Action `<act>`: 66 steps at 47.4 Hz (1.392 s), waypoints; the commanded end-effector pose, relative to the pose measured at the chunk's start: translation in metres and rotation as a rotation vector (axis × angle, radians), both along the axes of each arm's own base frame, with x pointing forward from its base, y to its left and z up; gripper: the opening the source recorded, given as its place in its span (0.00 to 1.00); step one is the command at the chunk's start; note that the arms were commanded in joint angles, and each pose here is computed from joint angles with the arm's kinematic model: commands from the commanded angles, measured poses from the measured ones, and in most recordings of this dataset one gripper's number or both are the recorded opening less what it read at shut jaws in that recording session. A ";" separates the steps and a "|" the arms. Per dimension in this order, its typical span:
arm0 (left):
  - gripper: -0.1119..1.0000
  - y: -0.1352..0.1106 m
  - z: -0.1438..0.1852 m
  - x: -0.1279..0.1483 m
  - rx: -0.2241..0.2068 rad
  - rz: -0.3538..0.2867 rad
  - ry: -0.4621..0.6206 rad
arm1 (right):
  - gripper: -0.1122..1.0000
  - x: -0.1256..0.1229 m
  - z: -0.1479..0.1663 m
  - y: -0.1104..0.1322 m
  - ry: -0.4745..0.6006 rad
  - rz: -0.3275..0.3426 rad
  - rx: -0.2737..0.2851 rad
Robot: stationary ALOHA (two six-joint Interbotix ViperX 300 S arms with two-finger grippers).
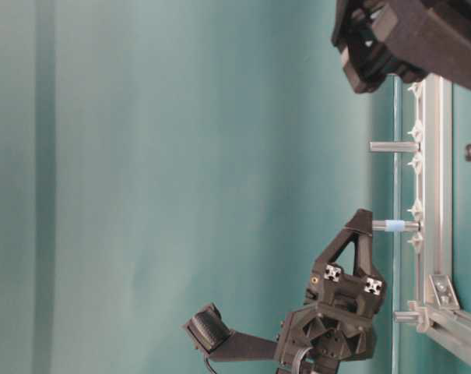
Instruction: Insert the wire through the string loop located in the center.
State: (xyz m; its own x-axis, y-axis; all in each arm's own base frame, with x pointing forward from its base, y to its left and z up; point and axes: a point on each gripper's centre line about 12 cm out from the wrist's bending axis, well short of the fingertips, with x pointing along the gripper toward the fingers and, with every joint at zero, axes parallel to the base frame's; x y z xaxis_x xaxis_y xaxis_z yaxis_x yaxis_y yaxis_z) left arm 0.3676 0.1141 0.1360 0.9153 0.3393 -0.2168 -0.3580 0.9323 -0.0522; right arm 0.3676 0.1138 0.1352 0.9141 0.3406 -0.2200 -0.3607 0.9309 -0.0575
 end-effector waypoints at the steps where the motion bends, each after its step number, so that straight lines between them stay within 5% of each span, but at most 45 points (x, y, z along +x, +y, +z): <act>1: 0.23 -0.004 0.023 0.008 0.027 -0.041 -0.041 | 0.27 0.006 0.015 0.000 -0.045 -0.006 0.023; 8: 0.10 -0.006 0.028 0.010 0.014 -0.051 0.012 | 0.10 0.008 0.015 0.000 -0.037 -0.007 0.020; 39: 0.10 -0.021 0.031 -0.015 -0.034 -0.077 0.121 | 0.10 0.013 0.008 0.006 0.063 0.001 -0.024; 51: 0.10 -0.026 0.031 -0.015 -0.032 -0.092 0.127 | 0.11 0.019 0.001 0.013 0.091 -0.001 0.023; 55: 0.10 -0.028 0.031 -0.015 -0.032 -0.096 0.127 | 0.23 0.021 -0.001 0.018 0.098 0.005 0.036; 64: 0.10 -0.030 0.031 -0.015 -0.027 -0.102 0.128 | 0.71 0.023 -0.004 0.022 0.102 0.014 0.033; 66: 0.10 -0.030 0.031 -0.015 -0.027 -0.102 0.128 | 0.73 0.023 -0.004 0.022 0.102 0.014 0.033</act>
State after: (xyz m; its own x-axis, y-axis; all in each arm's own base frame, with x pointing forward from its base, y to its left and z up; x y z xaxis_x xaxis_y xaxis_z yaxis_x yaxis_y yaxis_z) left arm 0.3504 0.0858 0.1551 0.8947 0.2408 -0.3762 -0.2742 0.9610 -0.0371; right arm 0.3862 0.1317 0.1189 0.8736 0.3516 -0.3364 -0.3690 0.9293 0.0130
